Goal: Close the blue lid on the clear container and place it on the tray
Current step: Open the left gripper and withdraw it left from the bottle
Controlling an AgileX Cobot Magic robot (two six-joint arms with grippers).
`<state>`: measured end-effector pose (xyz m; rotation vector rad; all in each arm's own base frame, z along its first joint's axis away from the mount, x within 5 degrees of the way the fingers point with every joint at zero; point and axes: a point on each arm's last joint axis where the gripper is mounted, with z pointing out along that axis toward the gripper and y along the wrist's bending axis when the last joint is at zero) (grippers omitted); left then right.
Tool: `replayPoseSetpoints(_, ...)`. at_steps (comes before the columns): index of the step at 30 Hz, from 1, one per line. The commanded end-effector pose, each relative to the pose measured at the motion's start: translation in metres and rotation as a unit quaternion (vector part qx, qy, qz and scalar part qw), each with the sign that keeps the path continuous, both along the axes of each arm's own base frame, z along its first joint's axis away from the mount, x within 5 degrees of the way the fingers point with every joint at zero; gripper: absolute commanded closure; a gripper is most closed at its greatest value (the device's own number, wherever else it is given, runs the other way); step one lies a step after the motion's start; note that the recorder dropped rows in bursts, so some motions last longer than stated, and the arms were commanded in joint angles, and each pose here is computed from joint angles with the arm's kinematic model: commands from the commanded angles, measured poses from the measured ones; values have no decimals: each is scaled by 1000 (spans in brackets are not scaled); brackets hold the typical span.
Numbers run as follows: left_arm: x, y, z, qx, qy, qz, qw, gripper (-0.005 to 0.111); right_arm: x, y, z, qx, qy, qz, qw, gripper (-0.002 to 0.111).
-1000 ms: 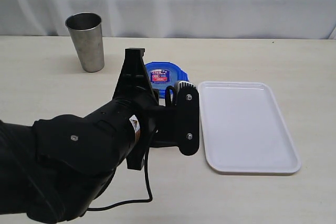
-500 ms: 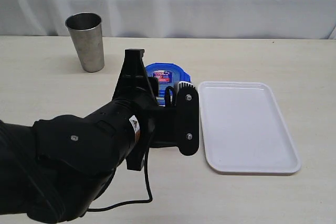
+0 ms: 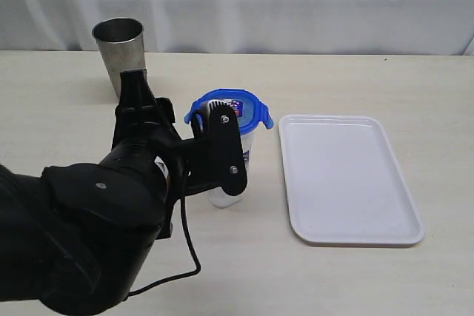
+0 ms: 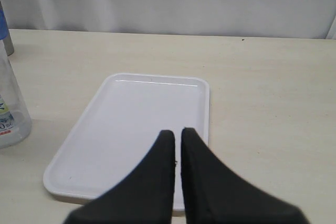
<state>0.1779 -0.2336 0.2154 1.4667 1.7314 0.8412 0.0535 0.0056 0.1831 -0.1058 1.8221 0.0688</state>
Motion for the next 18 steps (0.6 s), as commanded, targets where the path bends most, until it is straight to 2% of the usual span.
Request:
replayPoseSetpoints(1, 1, 11, 15, -35, -13, 34, 999, 48, 0, 0, -1, 1, 0, -2, 1000, 104)
replayPoseSetpoints(5, 8, 28, 31, -91, -24, 39, 995, 48, 0, 0, -1, 1, 0, -2, 1000, 104)
replayPoseSetpoints(7, 14, 38, 38, -147, -35, 30, 988, 52, 0, 0, -1, 1, 0, -2, 1000, 104)
replayPoseSetpoints(11, 29, 57, 43, -247, -43, 13, 968, 75, 0, 0, -1, 1, 0, -2, 1000, 104)
replayPoseSetpoints(14, 44, 70, 43, -295, -42, 3, 955, 93, 0, 0, -1, 1, 0, -2, 1000, 104)
replayPoseSetpoints(16, 56, 84, 41, -332, -18, 33, 942, 104, 0, 0, -1, 1, 0, -2, 1000, 104)
replayPoseSetpoints(17, 67, 100, 39, -344, -3, 49, 938, 107, 0, 0, -1, 1, 0, -2, 1000, 104)
replayPoseSetpoints(18, 72, 107, 38, -352, 6, 54, 934, 107, 0, 0, -1, 1, 0, -2, 1000, 104)
